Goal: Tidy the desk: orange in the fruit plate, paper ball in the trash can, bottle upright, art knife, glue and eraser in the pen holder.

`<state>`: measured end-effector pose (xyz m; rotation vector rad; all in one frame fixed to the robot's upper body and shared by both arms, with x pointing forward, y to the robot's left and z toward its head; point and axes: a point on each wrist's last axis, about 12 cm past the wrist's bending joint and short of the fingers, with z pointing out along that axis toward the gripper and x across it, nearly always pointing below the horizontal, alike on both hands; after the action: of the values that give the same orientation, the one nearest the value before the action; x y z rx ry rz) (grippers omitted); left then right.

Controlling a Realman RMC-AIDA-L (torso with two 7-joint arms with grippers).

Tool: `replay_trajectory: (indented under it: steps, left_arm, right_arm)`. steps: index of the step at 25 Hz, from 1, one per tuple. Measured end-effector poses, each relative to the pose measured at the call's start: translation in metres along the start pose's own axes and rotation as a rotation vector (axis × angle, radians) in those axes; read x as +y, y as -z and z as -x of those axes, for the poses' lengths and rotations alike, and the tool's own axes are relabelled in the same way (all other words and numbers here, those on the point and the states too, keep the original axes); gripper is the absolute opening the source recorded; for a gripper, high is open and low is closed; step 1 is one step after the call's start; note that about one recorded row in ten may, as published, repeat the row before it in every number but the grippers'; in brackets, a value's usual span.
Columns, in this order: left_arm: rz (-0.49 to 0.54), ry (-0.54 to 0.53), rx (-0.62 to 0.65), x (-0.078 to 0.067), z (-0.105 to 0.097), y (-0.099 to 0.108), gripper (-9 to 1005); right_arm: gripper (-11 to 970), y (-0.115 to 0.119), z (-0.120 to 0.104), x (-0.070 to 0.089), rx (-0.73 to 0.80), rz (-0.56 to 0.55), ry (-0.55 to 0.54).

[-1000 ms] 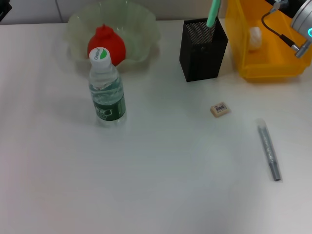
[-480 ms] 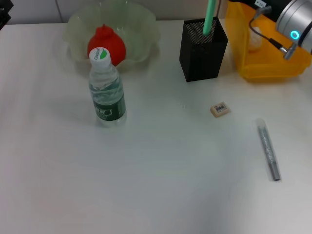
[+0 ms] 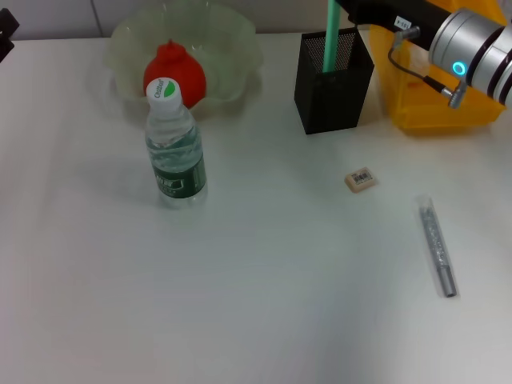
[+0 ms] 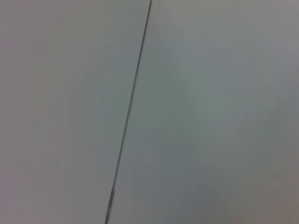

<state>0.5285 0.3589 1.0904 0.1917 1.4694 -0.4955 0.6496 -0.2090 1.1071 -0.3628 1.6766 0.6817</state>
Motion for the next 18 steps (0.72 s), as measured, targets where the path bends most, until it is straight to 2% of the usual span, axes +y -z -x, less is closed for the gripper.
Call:
replay_trajectory:
  steps: [11,16,18]
  left_arm:
    - [-0.026,-0.009,-0.017,-0.002,0.005,-0.003,670]
    - [-0.053,-0.009,-0.033,-0.004,0.009,-0.008,671]
    - [-0.063,-0.008,-0.039,-0.005,0.010,-0.009,671]
  right_arm:
    - [187,0.008,-0.011,0.005,0.026,0.049,-0.062]
    - [415,0.023,-0.009,0.000,-0.003,0.061,-0.103]
    - [432,0.027,-0.008,0.000,-0.009,0.075,-0.119]
